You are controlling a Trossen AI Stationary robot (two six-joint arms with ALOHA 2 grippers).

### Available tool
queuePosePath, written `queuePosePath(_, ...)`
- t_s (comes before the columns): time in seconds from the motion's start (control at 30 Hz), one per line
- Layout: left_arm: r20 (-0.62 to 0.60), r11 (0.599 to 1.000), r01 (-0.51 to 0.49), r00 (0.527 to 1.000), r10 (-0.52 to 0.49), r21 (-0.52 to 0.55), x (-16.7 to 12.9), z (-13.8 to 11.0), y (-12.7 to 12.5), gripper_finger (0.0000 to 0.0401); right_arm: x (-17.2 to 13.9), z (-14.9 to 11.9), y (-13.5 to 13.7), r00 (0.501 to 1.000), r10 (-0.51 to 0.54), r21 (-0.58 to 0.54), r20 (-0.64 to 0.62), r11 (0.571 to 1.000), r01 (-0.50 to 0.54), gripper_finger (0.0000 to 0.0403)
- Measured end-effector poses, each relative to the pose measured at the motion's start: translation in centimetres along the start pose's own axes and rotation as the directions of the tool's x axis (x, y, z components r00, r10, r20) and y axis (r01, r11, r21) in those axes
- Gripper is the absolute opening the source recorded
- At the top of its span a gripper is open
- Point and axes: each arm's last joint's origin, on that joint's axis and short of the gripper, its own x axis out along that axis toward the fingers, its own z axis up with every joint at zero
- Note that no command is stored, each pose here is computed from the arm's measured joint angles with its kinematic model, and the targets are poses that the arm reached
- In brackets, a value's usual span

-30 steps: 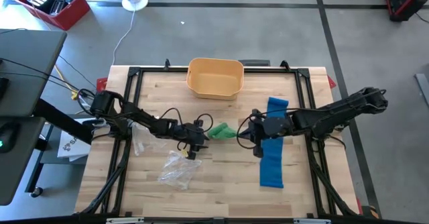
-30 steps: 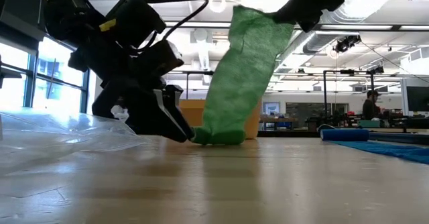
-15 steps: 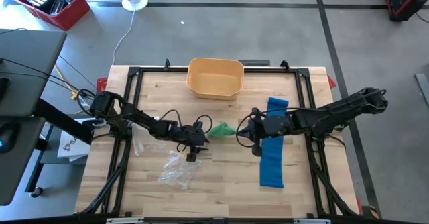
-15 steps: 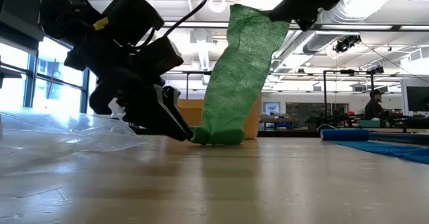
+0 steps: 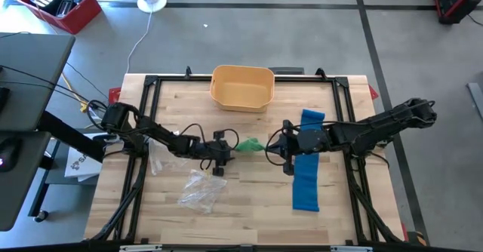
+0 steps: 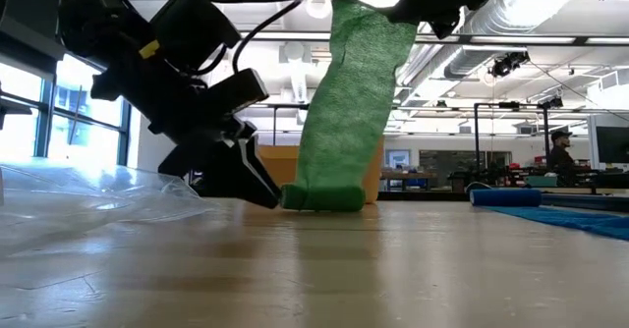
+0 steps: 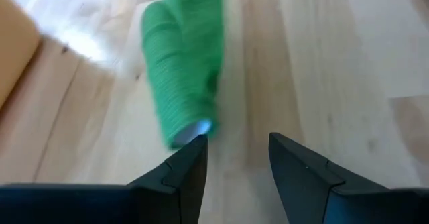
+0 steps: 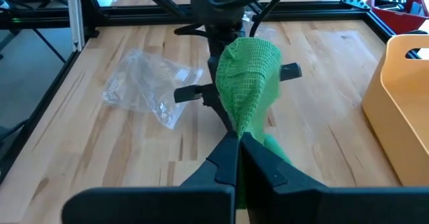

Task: Roll bandage
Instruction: Roll the green bandage

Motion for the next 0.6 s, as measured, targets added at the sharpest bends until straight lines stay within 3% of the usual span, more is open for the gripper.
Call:
queuePosePath(0.3,0.043,0.999,-0.004,0.999,0.002,0.039,0.6,0.1,0.3,0.0154,0.0,0.0,0.0,1.0,0.0,0.0,0.0,1.0,0.0,0.0)
queuePosePath(0.6,0.054,1.0,0.014,0.998,-0.013,-0.008,1.6,-0.5,0.1,0.0154,0.0,0.0,0.0,1.0,0.0,0.001,0.003,1.0,0.0,0.0)
